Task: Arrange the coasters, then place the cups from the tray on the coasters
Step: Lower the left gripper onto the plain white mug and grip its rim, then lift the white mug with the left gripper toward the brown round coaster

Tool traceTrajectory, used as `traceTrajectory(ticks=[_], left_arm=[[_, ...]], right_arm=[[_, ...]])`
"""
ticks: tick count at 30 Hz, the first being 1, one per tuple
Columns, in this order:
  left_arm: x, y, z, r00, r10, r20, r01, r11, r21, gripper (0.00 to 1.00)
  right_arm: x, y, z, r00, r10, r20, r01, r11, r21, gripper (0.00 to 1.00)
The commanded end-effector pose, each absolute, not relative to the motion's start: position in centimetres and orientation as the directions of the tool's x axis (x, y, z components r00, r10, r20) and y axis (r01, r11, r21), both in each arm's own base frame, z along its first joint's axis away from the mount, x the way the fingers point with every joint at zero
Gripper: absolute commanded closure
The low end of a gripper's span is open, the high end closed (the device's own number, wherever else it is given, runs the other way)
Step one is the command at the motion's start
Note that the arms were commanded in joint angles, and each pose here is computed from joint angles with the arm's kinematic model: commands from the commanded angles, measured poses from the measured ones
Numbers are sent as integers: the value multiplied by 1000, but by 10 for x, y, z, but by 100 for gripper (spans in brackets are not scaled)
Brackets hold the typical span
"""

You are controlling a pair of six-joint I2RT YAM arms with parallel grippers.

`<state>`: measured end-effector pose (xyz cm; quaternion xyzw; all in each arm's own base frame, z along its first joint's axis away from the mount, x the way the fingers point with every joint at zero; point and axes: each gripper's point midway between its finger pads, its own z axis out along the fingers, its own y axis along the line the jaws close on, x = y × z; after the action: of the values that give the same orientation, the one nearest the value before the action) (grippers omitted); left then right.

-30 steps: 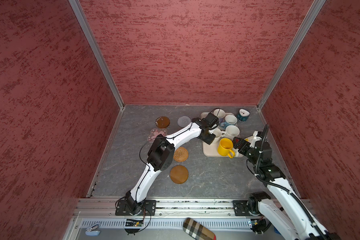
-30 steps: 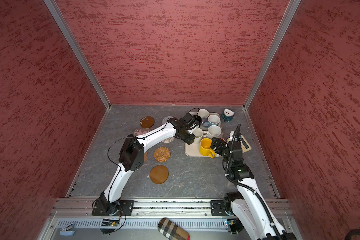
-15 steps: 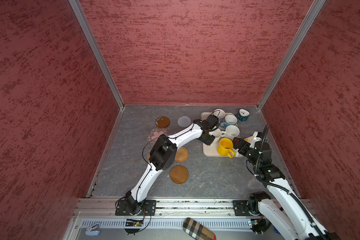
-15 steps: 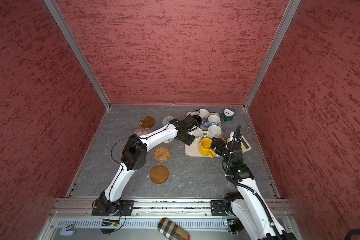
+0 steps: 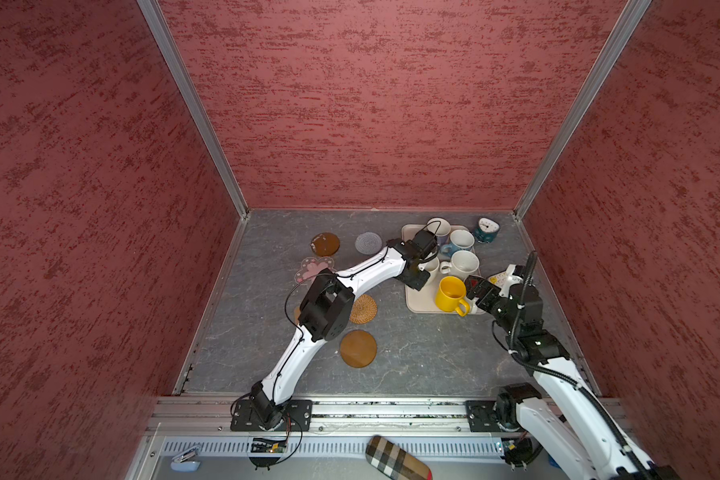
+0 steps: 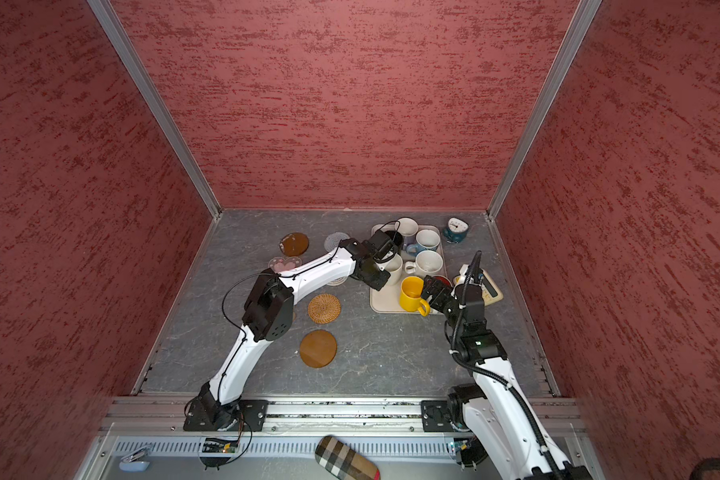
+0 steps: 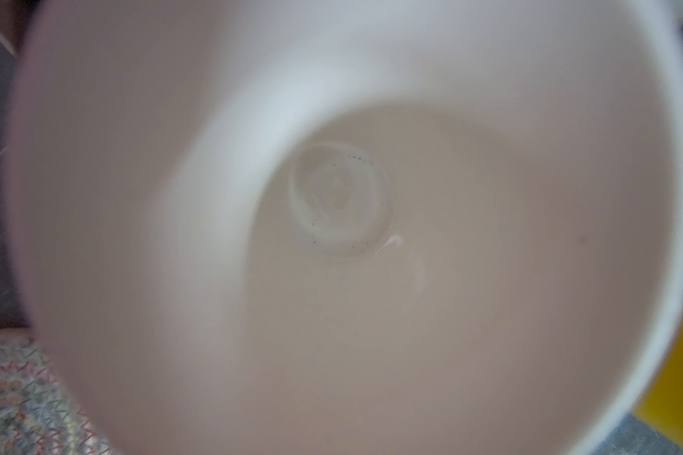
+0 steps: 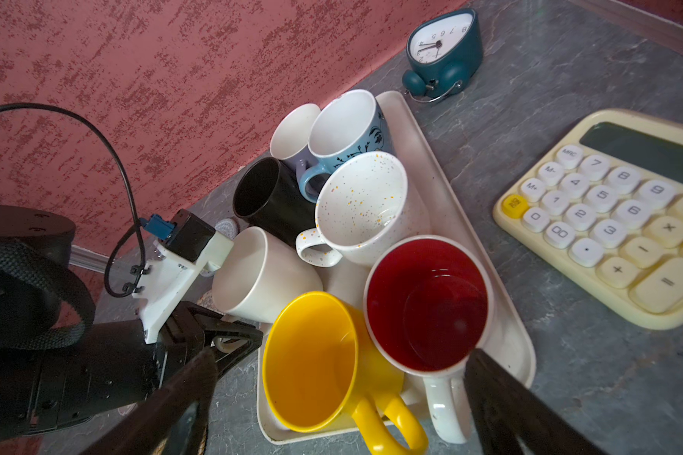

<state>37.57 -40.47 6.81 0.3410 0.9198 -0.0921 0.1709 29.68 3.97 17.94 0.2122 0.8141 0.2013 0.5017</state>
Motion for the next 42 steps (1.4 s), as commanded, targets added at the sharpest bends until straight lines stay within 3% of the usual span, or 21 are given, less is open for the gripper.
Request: traceTrajectory(ticks=[1, 13, 25, 42], left_arm=[[378, -405, 75, -701, 598, -389, 657, 753, -27, 100], [367, -392, 123, -671, 585, -456, 656, 755, 3, 100], [351, -347, 169, -692, 494, -527, 603, 797, -45, 100], [379, -170, 187, -836, 132, -533, 212, 973, -92, 100]], right_arm=[[298, 38, 187, -372, 559, -741, 133, 822, 553, 1], [292, 44, 203, -363, 515, -777, 54, 844, 534, 1], [282, 59, 215, -400, 535, -744, -11, 809, 588, 1], [311, 123, 223, -508, 442, -739, -217, 765, 607, 1]])
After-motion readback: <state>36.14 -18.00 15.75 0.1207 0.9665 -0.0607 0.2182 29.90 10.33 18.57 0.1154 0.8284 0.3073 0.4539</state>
